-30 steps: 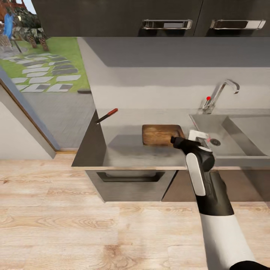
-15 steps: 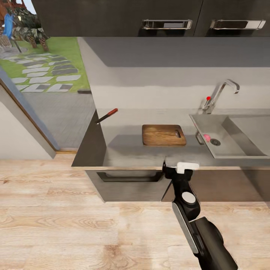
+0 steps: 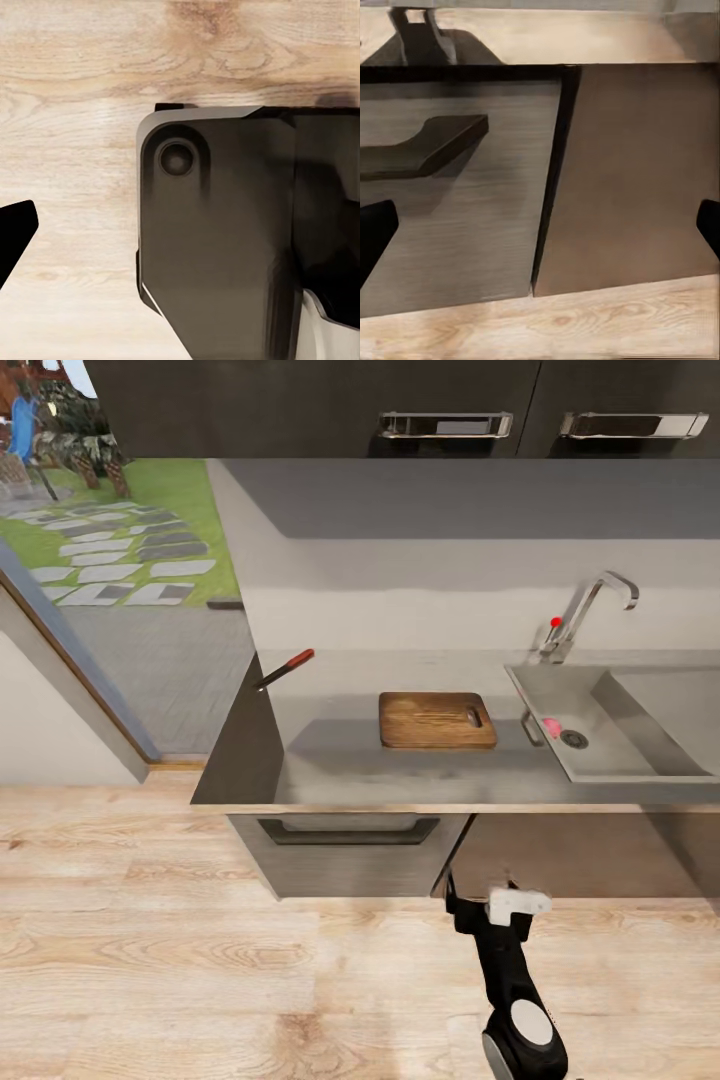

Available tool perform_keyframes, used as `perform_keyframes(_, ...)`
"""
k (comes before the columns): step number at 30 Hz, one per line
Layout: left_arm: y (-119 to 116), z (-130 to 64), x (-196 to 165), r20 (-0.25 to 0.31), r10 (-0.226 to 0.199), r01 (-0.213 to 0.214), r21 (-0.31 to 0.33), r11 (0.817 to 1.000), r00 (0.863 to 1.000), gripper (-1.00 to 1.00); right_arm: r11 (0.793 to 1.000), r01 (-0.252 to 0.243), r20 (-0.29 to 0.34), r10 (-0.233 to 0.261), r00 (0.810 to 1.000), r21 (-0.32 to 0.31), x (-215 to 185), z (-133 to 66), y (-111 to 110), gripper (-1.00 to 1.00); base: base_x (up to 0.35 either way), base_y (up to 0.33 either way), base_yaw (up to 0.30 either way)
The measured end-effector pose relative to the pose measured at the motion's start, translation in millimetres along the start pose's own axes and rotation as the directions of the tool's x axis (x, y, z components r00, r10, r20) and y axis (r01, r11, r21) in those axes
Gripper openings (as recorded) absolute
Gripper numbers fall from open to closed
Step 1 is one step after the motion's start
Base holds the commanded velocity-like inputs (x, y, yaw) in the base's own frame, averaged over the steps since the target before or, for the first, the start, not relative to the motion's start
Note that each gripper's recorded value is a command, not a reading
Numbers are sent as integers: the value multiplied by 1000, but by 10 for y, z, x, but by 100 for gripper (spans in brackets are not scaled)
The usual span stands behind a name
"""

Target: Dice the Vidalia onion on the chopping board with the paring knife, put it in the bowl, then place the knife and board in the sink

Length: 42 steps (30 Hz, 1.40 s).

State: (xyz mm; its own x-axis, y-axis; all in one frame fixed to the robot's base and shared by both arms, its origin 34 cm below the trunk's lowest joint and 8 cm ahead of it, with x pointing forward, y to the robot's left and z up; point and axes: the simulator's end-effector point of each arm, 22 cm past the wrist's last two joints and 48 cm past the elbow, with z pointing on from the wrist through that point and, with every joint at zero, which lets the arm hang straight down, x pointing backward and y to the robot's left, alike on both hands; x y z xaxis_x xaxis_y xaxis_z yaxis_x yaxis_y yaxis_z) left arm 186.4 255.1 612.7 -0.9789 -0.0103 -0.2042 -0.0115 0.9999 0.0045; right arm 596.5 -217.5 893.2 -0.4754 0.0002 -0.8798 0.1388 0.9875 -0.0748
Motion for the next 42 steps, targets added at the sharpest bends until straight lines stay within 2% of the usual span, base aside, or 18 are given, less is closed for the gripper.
perform_keyframes(6,2,1,-42,17,1,-1,1,1000,1000,100,1000,4,-6,-4,1000,-22,291,-225,-10,100,0,0,0)
perform_keyframes(9,2,-6,-157,71,1,-1,1,1000,998,100,1000,19,-45,-20,999,-20,708,-348,-71,100,0,0,0)
perform_keyframes(12,4,-11,-206,94,1,-1,0,1000,996,100,999,35,-76,-36,996,-20,1097,-412,-125,100,0,0,0)
perform_keyframes(15,3,-15,-227,106,1,-1,1,1000,994,100,997,60,-147,-66,987,-48,1713,-558,-152,100,0,0,0)
perform_keyframes(16,0,-16,-229,108,1,-1,1,1000,994,100,994,71,-191,-86,978,-84,1985,-645,-123,100,0,0,0)
perform_keyframes(20,12,-17,-227,109,3,-3,0,1000,994,100,984,86,-264,-126,956,-157,2489,-859,-93,100,0,0,0)
perform_keyframes(24,26,-16,-243,112,4,-4,-1,1000,994,100,980,100,-315,-151,937,-170,2906,-1096,-209,100,0,0,0)
perform_keyframes(32,1,-18,-220,107,2,-2,2,1000,994,100,980,108,-342,-161,926,-169,3080,-1211,-284,100,0,-46,0)
perform_keyframes(42,-9,-18,-213,105,0,0,1,1000,994,100,980,108,-352,-162,922,-168,3123,-1240,-294,100,0,-288,0)
